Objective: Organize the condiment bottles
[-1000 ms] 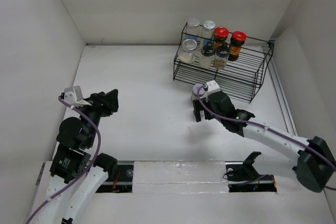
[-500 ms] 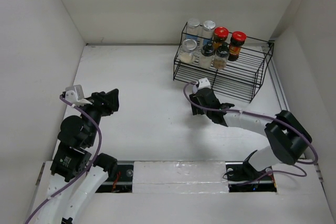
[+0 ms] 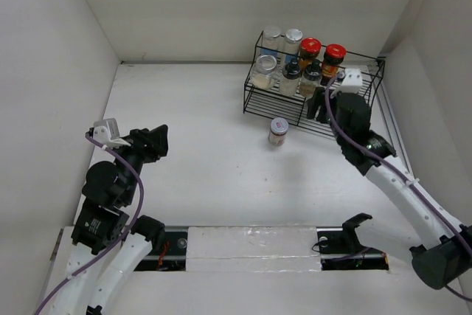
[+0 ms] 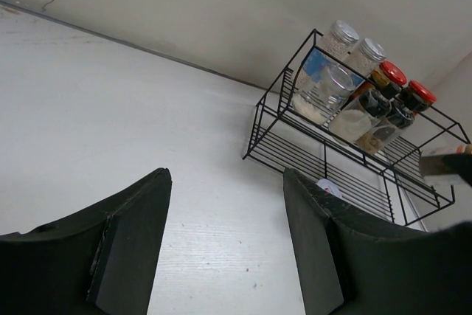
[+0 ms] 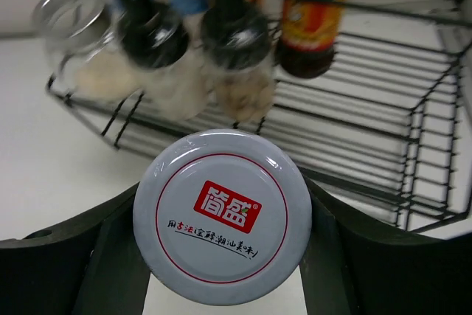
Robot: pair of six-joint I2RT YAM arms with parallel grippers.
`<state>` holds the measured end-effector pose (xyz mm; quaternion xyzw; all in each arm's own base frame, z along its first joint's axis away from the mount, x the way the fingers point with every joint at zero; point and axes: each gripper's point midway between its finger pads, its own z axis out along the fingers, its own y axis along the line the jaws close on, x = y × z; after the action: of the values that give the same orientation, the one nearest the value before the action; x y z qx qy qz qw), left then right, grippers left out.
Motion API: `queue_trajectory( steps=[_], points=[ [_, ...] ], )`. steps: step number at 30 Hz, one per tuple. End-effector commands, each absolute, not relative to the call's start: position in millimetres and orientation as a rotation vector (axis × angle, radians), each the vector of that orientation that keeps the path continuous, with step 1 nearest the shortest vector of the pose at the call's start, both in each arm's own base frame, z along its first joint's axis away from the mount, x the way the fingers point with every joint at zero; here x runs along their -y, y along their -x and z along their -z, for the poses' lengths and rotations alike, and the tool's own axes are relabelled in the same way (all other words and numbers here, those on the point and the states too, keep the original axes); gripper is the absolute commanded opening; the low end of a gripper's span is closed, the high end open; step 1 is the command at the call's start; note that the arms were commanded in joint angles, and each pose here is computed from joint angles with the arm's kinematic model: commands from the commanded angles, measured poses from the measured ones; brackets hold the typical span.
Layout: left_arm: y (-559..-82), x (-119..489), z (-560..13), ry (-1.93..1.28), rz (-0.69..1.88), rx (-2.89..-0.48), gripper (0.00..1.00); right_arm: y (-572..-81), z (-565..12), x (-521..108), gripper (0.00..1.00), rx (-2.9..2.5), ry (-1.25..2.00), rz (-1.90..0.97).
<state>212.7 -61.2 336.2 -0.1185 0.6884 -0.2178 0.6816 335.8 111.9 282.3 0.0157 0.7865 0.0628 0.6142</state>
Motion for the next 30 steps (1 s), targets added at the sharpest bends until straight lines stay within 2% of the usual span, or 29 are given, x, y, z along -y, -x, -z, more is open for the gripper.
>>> queue_trajectory(
  steps=[1, 5, 13, 17, 18, 20, 21, 23, 25, 29, 30],
  points=[
    [-216, 63, -344, 0.254, 0.495, -1.521, 0.58, -363, -324, -87, 0.5, -1.722, -0.076, -0.095],
    [-216, 63, -344, 0.254, 0.495, -1.521, 0.58, -402, -331, -46, 0.5, -1.712, -0.153, -0.027],
    [-214, 63, -346, 0.252, 0.501, -1.512, 0.58, -442, -307, -28, 0.48, -1.768, -0.144, -0.019],
    [-214, 63, -346, 0.25, 0.502, -1.512, 0.58, -451, -283, -29, 0.58, -1.817, -0.141, -0.01],
    [-214, 63, -346, 0.25, 0.502, -1.513, 0.58, -451, -283, -29, 0.68, -1.817, -0.141, -0.01],
    [-213, 65, -346, 0.241, 0.511, -1.515, 0.58, -452, -279, -33, 0.79, -1.827, -0.132, -0.014],
    [-213, 63, -346, 0.241, 0.497, -1.514, 0.58, -449, -282, -33, 0.88, -1.823, -0.141, -0.022],
    [-216, 64, -346, 0.241, 0.497, -1.513, 0.58, -446, -297, -31, 0.95, -1.788, -0.153, -0.016],
    [-215, 66, -344, 0.233, 0.5, -1.524, 0.58, -434, -323, -34, 1.0, -1.727, -0.154, -0.025],
    [-216, 64, -344, 0.243, 0.491, -1.522, 0.58, -395, -344, -59, 1.0, -1.651, -0.122, -0.084],
    [-216, 64, -344, 0.243, 0.491, -1.522, 0.58, -386, -347, -85, 0.97, -1.618, -0.075, -0.162]
  ],
)
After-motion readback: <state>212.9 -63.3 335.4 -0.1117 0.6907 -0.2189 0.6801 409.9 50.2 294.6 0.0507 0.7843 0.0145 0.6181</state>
